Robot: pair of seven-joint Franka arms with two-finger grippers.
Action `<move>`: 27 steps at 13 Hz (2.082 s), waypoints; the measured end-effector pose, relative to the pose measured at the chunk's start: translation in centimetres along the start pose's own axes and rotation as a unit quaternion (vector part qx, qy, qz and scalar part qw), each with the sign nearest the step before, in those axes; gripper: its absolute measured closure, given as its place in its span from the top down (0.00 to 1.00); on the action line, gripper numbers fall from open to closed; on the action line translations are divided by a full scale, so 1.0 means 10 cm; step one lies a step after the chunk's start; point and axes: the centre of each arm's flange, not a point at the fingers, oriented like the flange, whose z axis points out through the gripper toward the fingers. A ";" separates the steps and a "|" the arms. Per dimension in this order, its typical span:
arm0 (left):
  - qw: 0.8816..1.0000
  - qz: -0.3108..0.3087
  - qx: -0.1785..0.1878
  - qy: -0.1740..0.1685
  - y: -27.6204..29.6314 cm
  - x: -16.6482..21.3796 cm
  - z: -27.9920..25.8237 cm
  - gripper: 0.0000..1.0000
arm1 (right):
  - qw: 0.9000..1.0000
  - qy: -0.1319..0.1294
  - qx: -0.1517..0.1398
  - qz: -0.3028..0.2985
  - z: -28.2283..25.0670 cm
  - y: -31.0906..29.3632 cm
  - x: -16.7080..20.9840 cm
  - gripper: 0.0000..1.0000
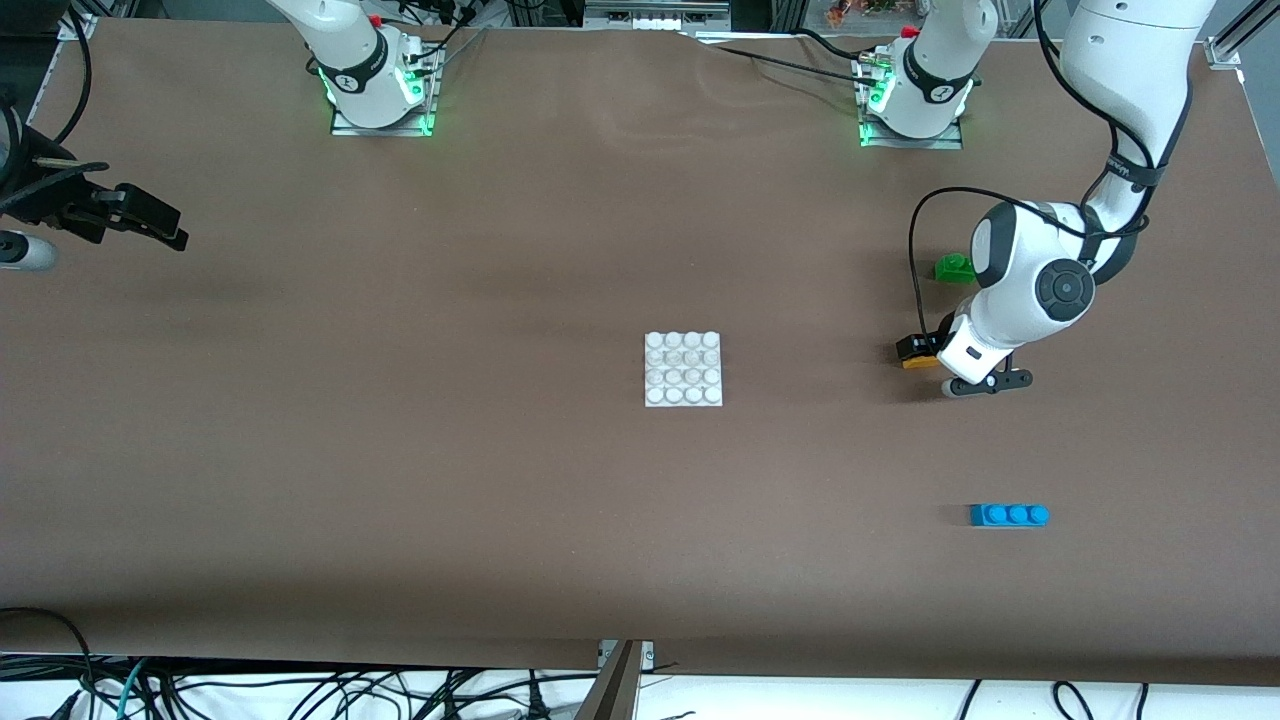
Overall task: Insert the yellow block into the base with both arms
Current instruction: 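Close the left gripper on the yellow block, then carry the yellow block with the left gripper over the white base plate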
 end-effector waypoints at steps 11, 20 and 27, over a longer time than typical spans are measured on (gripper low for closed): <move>0.999 0.000 -0.016 0.045 0.23 0.06 -0.67 0.68 | 1.000 0.000 0.000 0.000 0.00 0.00 0.00 1.00; 0.993 0.005 -0.098 0.060 2.40 -0.54 -1.17 0.68 | 1.000 0.000 0.000 0.000 0.00 0.00 0.00 1.00; 0.996 0.037 -0.085 0.009 3.51 -0.75 -0.61 0.68 | 1.000 -0.001 0.000 0.000 0.00 0.00 0.00 1.00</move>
